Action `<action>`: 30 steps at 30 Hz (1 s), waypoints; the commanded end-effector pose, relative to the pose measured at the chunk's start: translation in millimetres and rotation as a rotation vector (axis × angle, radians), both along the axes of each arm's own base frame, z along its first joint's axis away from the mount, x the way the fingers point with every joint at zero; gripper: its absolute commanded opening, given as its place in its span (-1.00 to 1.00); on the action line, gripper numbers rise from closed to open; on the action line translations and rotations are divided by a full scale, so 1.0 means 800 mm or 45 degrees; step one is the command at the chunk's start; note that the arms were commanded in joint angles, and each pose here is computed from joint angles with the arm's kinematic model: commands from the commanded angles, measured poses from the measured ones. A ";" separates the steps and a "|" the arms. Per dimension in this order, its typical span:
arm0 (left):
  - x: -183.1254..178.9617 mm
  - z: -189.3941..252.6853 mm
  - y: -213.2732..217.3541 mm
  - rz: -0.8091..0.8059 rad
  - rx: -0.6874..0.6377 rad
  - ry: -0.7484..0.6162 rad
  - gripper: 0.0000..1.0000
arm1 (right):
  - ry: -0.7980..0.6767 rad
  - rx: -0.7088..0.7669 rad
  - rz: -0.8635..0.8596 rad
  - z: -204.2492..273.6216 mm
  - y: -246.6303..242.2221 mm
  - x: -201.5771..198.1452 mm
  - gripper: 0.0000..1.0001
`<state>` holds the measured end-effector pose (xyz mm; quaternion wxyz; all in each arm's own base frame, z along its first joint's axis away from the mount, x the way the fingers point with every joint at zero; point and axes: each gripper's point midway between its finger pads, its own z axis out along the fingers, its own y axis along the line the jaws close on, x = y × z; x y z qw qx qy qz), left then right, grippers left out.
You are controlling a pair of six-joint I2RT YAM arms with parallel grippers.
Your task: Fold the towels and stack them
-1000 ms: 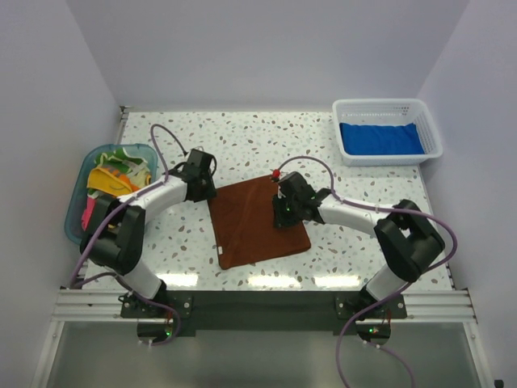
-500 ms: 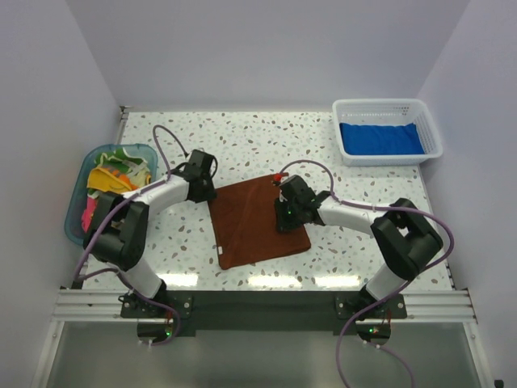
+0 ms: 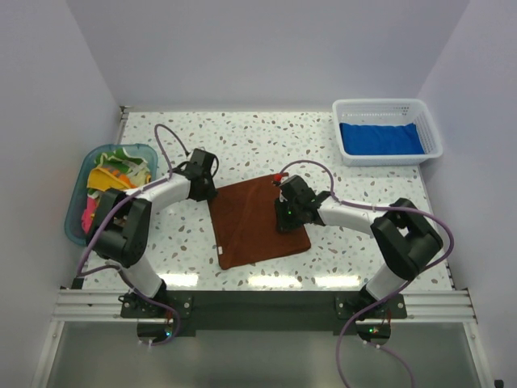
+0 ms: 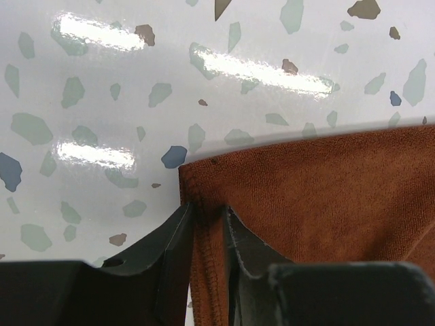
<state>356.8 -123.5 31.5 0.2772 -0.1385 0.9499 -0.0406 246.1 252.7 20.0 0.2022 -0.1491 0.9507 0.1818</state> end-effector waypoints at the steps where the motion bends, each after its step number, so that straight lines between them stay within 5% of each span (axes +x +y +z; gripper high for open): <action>1: 0.024 0.015 0.001 0.020 0.007 -0.074 -0.42 | -0.016 0.005 0.011 -0.003 -0.002 0.002 -0.59; 6: 0.024 0.014 0.002 0.019 0.009 -0.076 -0.49 | -0.013 0.006 0.010 -0.003 -0.002 0.001 -0.59; 12: 0.028 0.012 0.007 0.018 0.042 -0.077 -0.99 | -0.010 -0.009 0.002 -0.006 -0.007 -0.001 -0.60; 26: 0.051 0.021 0.037 -0.060 0.266 -0.059 -1.00 | 0.019 -0.040 -0.005 -0.014 -0.015 -0.008 -0.60; 30: 0.050 0.016 0.037 -0.078 0.280 -0.033 -0.79 | 0.017 -0.035 -0.002 -0.012 -0.014 -0.008 -0.60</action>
